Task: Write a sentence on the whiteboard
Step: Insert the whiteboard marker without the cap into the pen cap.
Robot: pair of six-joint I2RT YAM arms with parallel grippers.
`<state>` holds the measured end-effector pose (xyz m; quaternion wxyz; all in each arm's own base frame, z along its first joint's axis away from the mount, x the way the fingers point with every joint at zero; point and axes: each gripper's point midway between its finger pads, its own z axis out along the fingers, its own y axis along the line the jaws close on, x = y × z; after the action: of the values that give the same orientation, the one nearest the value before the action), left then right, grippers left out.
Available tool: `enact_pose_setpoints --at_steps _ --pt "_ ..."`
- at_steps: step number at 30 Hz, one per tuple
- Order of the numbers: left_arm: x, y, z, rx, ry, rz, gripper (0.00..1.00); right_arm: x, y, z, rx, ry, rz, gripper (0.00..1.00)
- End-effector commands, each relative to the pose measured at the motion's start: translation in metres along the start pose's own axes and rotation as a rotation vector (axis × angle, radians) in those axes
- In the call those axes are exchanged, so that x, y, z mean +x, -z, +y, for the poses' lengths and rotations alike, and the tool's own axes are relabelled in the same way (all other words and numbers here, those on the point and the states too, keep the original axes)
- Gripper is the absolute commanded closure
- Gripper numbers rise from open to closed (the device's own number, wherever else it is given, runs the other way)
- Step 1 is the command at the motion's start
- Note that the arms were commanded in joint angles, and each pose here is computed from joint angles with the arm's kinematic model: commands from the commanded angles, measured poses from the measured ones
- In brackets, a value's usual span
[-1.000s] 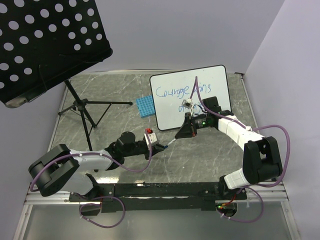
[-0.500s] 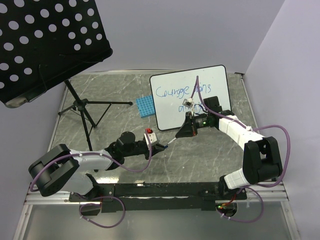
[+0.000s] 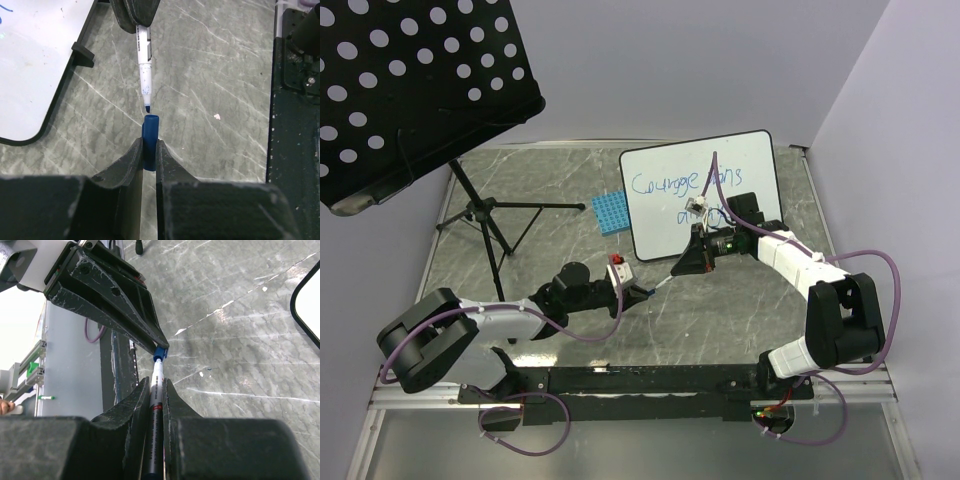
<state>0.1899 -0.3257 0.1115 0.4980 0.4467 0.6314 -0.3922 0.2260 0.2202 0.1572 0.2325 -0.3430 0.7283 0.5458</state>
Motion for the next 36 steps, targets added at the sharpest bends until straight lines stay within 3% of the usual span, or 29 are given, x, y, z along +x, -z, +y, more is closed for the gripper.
enact_pose_setpoints --at_steps 1,25,36 --pt "-0.033 -0.005 0.002 0.004 0.004 -0.084 0.99 -0.016 0.002 0.005 -0.017 0.067 -0.026 1.0" --pt "-0.035 -0.017 0.003 0.022 0.078 -0.059 0.99 -0.012 -0.007 0.007 -0.038 0.058 -0.005 1.0" --pt "-0.071 -0.034 -0.002 0.085 0.166 -0.143 0.99 -0.005 -0.017 0.01 -0.076 0.03 0.02 1.0"
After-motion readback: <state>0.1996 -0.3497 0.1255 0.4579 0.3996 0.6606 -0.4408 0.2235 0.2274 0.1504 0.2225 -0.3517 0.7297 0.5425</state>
